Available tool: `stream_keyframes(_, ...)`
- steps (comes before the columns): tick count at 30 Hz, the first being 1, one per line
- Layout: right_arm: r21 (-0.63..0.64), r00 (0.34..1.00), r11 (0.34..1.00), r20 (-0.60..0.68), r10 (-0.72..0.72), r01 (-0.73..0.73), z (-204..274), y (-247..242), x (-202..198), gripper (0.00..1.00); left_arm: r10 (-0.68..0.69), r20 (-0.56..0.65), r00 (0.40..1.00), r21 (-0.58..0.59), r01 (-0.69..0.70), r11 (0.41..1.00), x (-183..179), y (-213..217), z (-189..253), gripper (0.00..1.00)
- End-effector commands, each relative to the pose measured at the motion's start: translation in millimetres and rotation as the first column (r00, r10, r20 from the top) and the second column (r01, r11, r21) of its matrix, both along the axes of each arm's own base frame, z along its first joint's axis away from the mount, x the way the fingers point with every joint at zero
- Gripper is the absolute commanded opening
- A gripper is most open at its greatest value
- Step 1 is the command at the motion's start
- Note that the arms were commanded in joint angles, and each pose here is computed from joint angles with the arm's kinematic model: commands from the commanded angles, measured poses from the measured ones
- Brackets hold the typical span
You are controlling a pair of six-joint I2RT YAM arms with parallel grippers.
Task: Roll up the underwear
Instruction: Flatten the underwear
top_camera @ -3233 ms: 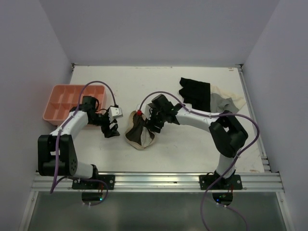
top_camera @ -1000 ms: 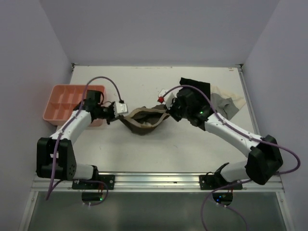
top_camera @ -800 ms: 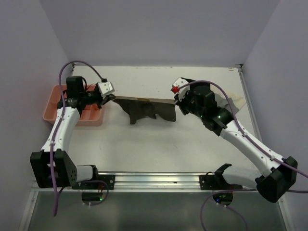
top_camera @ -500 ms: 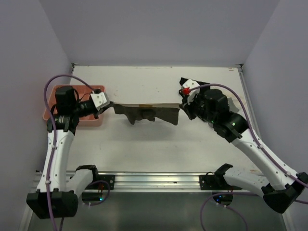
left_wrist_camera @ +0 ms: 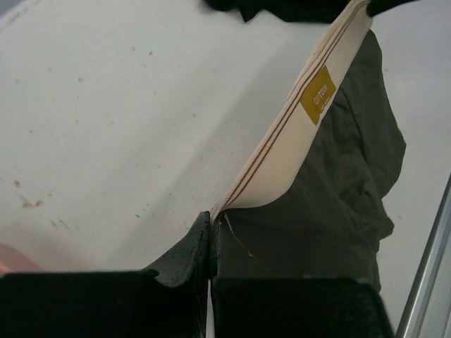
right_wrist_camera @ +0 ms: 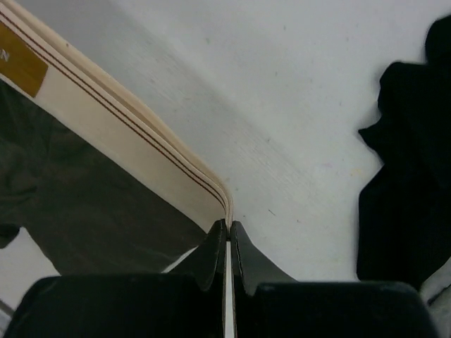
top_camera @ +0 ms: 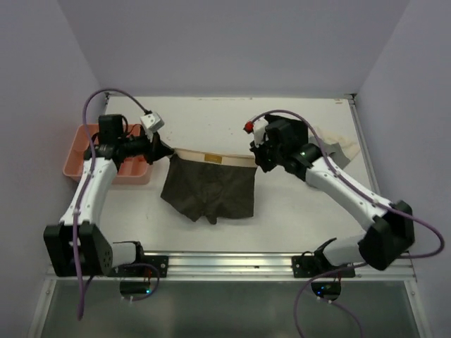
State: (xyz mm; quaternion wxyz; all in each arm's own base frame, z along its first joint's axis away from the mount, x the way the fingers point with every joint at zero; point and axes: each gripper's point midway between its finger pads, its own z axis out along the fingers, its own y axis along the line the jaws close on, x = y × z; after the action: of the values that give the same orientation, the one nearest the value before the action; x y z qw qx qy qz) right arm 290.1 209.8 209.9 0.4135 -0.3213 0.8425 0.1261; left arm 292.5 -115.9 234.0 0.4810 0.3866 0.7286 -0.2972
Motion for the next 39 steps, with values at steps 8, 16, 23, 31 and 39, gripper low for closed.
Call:
stream_keyframes(8, -0.263, 0.931, 0.924, -0.166, -0.326, 0.277, -84, -30, 115, 0.50, 0.281, -0.150, 0.948, -0.034, -0.289, 0.957, 167, -5, -31, 0.41)
stream_keyframes(16, -0.061, 0.927, 0.948, -0.198, -0.319, 0.314, -71, 2, 122, 0.42, 0.430, 0.021, 0.903, 0.110, -0.429, 0.896, 168, 27, -23, 0.54)
stream_keyframes(23, -0.007, 0.935, 0.987, -0.320, -0.153, 0.159, -97, 33, 88, 0.04, 0.253, -0.042, 0.967, 0.241, -0.236, 0.941, 108, -6, -91, 0.22)
stream_keyframes(31, 0.050, 0.891, 0.988, -0.441, -0.109, 0.145, -130, 56, 35, 0.01, 0.187, -0.203, 0.961, 0.262, -0.131, 0.956, 77, -34, -140, 0.00)
stream_keyframes(39, -0.029, 0.841, 0.978, -0.506, -0.192, 0.206, -186, 55, 28, 0.01, 0.261, -0.265, 0.928, 0.253, -0.194, 0.948, 114, -47, -170, 0.00)
